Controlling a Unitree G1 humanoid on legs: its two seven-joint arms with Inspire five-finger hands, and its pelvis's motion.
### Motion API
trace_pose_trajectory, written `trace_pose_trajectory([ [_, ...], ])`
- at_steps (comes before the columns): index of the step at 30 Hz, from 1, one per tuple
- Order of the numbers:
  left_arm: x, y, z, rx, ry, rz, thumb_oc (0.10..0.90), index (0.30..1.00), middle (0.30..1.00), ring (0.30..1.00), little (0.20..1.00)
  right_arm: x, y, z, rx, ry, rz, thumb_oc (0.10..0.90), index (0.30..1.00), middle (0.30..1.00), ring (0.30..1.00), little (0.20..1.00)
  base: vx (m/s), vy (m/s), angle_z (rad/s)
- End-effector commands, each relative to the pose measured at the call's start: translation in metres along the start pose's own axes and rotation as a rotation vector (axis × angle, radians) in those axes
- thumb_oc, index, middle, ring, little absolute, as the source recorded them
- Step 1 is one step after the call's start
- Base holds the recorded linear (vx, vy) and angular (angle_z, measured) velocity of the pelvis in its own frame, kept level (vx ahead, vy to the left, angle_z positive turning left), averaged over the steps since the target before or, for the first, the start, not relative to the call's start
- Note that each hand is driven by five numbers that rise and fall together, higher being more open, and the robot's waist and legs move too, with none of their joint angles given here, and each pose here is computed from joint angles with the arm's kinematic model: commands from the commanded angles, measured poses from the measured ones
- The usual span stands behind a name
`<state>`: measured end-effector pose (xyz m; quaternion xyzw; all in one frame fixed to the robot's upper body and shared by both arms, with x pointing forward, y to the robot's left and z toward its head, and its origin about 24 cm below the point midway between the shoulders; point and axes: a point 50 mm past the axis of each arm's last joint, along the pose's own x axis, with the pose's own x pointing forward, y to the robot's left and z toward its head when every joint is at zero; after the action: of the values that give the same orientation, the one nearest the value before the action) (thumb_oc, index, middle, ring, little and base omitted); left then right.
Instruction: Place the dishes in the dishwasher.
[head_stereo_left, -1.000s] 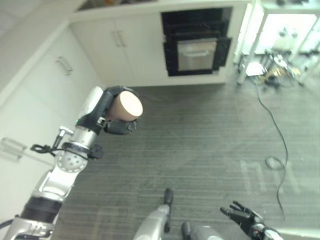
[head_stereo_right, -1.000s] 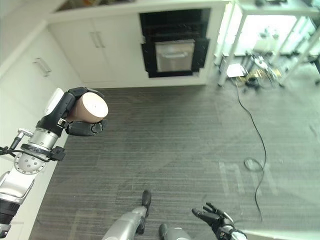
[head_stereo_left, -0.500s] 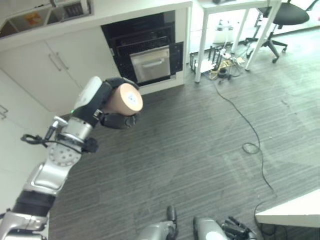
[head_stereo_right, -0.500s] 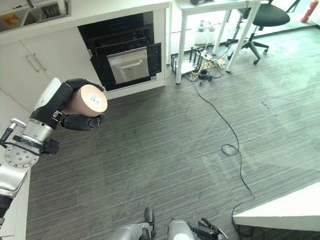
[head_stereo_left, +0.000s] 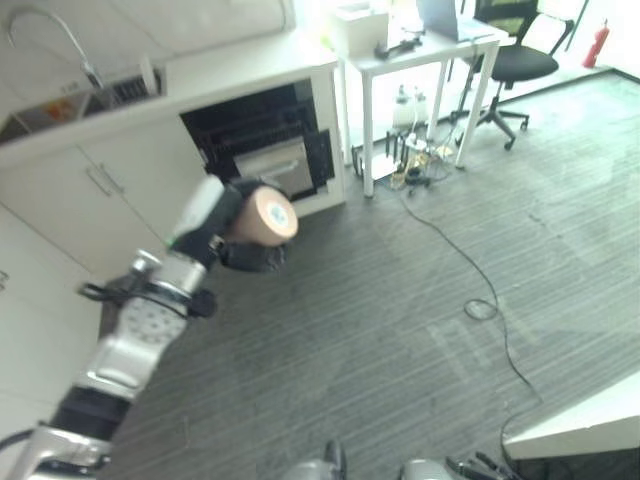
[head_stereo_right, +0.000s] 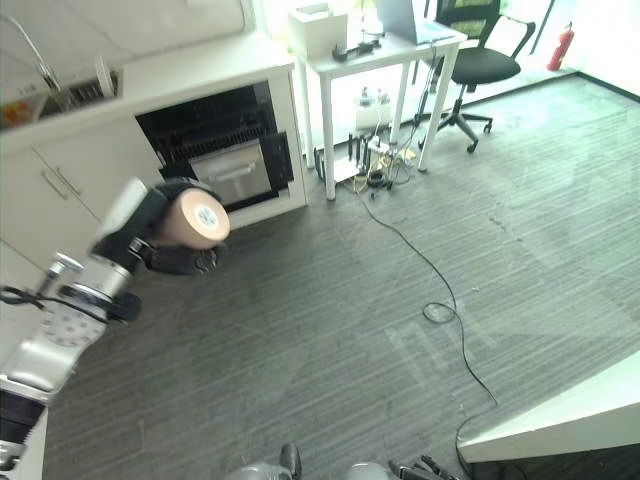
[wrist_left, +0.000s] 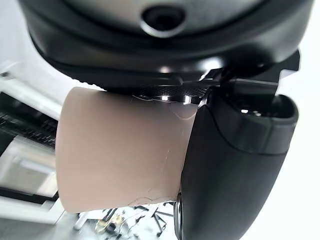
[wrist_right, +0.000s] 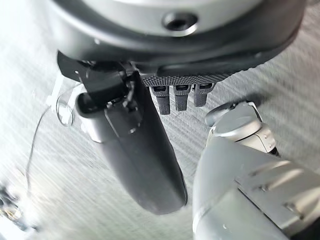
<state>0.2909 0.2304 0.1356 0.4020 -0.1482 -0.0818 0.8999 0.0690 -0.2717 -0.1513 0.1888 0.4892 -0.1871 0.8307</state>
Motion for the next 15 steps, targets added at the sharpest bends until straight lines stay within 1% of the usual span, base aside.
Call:
trace_pose_trajectory([
  [1,0.032,0.039,0.051,-0.102,-0.241,0.22,0.4,0.3,0.3,0.3,0.3,0.0,0.001,0.02,-0.073,-0.104,0.048,0.8,0.9,0.9,0.9,0.9,0.23,0.055,0.03],
  [5,0.027,0.037,0.048,-0.097,-0.24,0.237,0.4,0.3,0.3,0.3,0.3,0.0,0.001,0.028,-0.072,-0.135,0.027,0.8,0.9,0.9,0.9,0.9,0.36,0.119,0.36],
  [6,0.026,0.037,0.047,-0.101,-0.242,0.237,0.4,0.3,0.3,0.3,0.3,0.0,-0.001,0.027,-0.07,-0.133,0.012,0.8,0.9,0.9,0.9,0.9,0.69,0.156,-0.02],
  [7,0.024,0.036,0.045,-0.106,-0.251,0.221,0.4,0.3,0.3,0.3,0.3,-0.001,-0.005,0.025,-0.063,-0.132,-0.04,0.8,0.9,0.9,0.9,0.9,0.53,0.134,-0.05],
  [8,0.024,0.036,0.045,-0.106,-0.251,0.219,0.4,0.3,0.3,0.3,0.3,-0.001,-0.005,0.025,-0.06,-0.133,-0.045,0.8,0.9,0.9,0.9,0.9,0.68,0.215,0.02],
  [12,0.024,0.026,0.039,-0.088,-0.217,0.171,0.4,0.3,0.3,0.3,0.3,0.003,0.004,0.026,0.045,-0.148,-0.075,0.8,0.9,0.9,0.9,0.9,0.45,0.201,-0.35],
  [14,0.025,0.022,0.041,-0.07,-0.227,0.17,0.4,0.3,0.3,0.3,0.3,0.004,0.012,0.025,0.029,-0.17,-0.062,0.8,0.9,0.9,0.9,0.9,0.34,0.278,0.24],
  [15,0.026,0.023,0.043,-0.047,-0.231,0.177,0.4,0.3,0.3,0.3,0.3,0.005,0.019,0.028,0.048,-0.196,-0.052,0.8,0.9,0.9,0.9,0.9,0.32,0.286,0.44],
])
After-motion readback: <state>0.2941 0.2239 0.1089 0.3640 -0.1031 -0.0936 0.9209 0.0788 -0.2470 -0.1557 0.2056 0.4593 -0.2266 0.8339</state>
